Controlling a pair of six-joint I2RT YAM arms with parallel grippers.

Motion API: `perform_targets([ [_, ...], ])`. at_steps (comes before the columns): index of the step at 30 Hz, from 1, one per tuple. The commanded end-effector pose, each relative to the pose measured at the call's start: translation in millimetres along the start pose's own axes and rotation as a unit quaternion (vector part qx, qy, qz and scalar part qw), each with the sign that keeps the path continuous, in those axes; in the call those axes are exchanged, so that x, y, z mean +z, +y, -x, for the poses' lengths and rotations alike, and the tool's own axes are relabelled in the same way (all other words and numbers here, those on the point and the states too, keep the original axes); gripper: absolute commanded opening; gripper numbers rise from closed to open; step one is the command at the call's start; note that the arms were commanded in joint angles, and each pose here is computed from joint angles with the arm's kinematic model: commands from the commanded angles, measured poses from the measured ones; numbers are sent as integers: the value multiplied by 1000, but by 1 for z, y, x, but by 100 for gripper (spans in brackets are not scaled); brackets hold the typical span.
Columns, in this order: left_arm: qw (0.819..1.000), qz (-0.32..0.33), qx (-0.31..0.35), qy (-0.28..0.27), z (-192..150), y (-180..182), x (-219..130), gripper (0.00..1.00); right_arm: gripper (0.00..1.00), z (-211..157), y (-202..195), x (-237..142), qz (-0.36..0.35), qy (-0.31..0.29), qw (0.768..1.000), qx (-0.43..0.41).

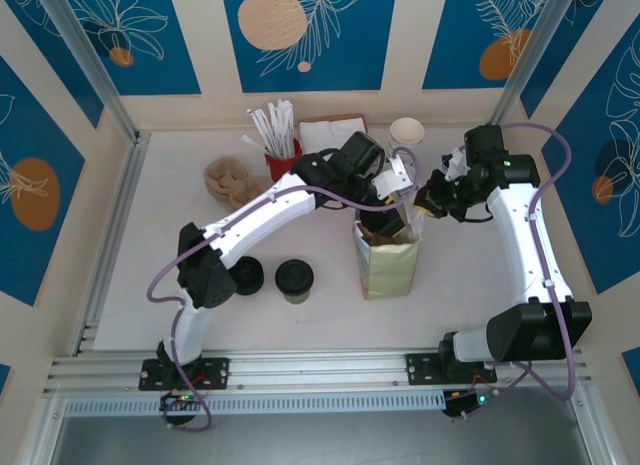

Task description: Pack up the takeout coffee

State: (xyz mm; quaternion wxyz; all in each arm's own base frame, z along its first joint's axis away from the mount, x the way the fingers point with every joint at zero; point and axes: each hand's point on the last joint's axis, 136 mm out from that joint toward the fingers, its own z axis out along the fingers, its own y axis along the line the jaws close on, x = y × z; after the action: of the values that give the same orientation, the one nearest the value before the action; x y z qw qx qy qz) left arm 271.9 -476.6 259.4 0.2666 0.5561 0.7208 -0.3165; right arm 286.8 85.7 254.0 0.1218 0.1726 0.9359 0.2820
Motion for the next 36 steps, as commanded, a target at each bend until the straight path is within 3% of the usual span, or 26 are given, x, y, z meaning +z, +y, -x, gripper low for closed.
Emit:
perform_targets([
  [1, 999, -3, -24, -41, 30, -16, -45, 70, 0, 3, 15, -7, 20, -4, 1000, 3],
  [7, 991, 58, -56, -102, 67, -8, -94, 71, 0, 8, 33, -13, 48, -18, 999, -6],
  [14, 962, 148, -76, -217, 110, 7, -180, 73, 0, 13, 54, -26, 92, -62, 993, -40],
  [19, 943, 198, -79, -255, 119, 17, -217, 75, 0, 11, 71, -34, 140, -94, 982, -84],
  [29, 926, 267, -99, -248, 92, 45, -231, 75, 0, -9, 93, -40, 211, -131, 947, -202],
  [36, 924, 280, -119, -233, 73, 52, -228, 78, 0, -17, 92, -38, 207, -134, 945, -216],
])
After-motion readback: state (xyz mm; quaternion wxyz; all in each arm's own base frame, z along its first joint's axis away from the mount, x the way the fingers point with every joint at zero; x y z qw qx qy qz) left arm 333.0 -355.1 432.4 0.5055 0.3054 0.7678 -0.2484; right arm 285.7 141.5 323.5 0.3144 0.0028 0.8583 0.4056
